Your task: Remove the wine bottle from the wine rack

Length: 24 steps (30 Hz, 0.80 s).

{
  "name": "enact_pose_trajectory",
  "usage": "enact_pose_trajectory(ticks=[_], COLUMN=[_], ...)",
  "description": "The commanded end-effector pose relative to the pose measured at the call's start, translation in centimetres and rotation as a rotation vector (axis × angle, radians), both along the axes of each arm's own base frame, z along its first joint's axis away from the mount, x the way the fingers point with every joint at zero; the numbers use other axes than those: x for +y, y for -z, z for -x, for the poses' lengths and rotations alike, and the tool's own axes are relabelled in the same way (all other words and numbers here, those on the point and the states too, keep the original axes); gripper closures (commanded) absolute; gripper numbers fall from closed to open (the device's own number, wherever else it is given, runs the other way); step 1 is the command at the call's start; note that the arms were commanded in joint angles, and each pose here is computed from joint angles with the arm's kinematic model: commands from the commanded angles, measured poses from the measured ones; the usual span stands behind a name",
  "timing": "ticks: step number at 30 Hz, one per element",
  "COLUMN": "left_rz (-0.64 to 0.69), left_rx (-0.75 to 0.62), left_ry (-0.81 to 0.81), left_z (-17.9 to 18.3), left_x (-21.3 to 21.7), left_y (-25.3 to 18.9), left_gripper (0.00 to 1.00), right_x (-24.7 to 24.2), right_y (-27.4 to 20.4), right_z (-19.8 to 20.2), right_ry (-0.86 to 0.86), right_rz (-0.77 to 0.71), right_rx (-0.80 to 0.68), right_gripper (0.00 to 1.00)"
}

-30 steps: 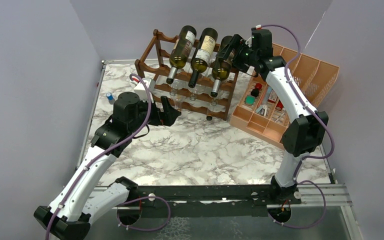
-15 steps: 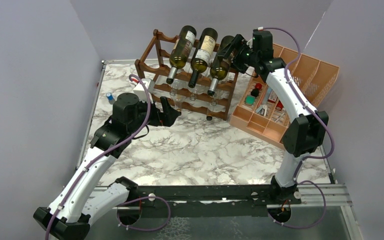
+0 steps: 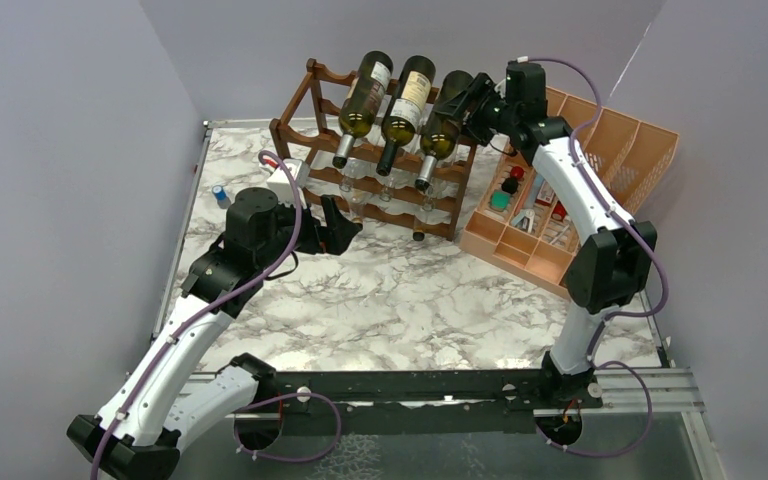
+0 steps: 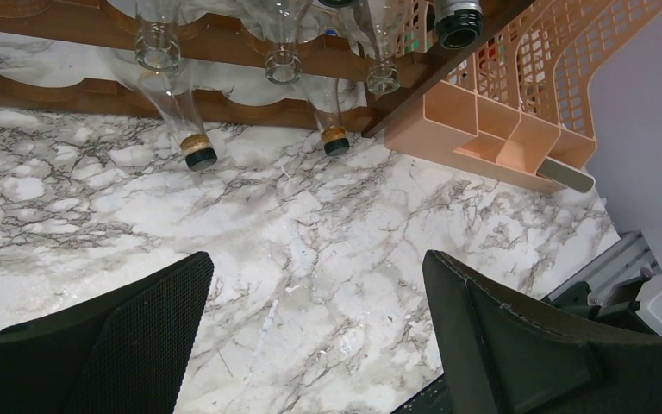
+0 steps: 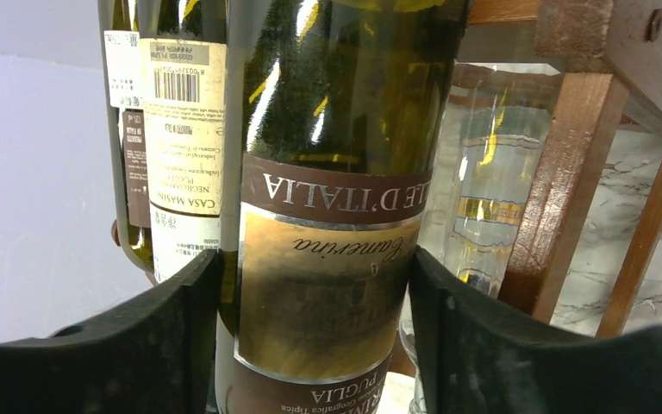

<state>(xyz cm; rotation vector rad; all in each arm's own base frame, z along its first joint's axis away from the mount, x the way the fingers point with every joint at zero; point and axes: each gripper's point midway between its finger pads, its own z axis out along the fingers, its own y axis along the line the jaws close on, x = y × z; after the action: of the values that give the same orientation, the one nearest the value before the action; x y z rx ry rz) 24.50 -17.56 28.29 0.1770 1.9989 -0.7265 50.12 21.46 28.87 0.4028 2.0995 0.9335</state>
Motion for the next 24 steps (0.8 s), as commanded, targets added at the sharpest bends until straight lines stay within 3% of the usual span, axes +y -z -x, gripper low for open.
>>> enact_pose_trajectory(ticks=[1,13,24], left_rz=[0.015,0.012,-0.013], left_rx=[-0.037,-0.037,-0.056], left_ry=[0.007,0.007,0.019], left_z=[-0.1,-0.1,-0.5], left_x=[-0.1,0.0,-0.1], left_y=[-1.1,-1.0,-1.2], left_gripper=[0.01,0.01,0.01], right_x=[0.5,1.5,1.1], right_y=[1.5,-4.3,-6.6], right_z=[0.7,2.9,4.6], right_ry=[-0.012,-0.043,-0.033], right_rz=[-0.012,-0.205,-0.280], right_rx=[0.037,-0.076,-0.128], right_gripper=[0.43,0.44,0.43])
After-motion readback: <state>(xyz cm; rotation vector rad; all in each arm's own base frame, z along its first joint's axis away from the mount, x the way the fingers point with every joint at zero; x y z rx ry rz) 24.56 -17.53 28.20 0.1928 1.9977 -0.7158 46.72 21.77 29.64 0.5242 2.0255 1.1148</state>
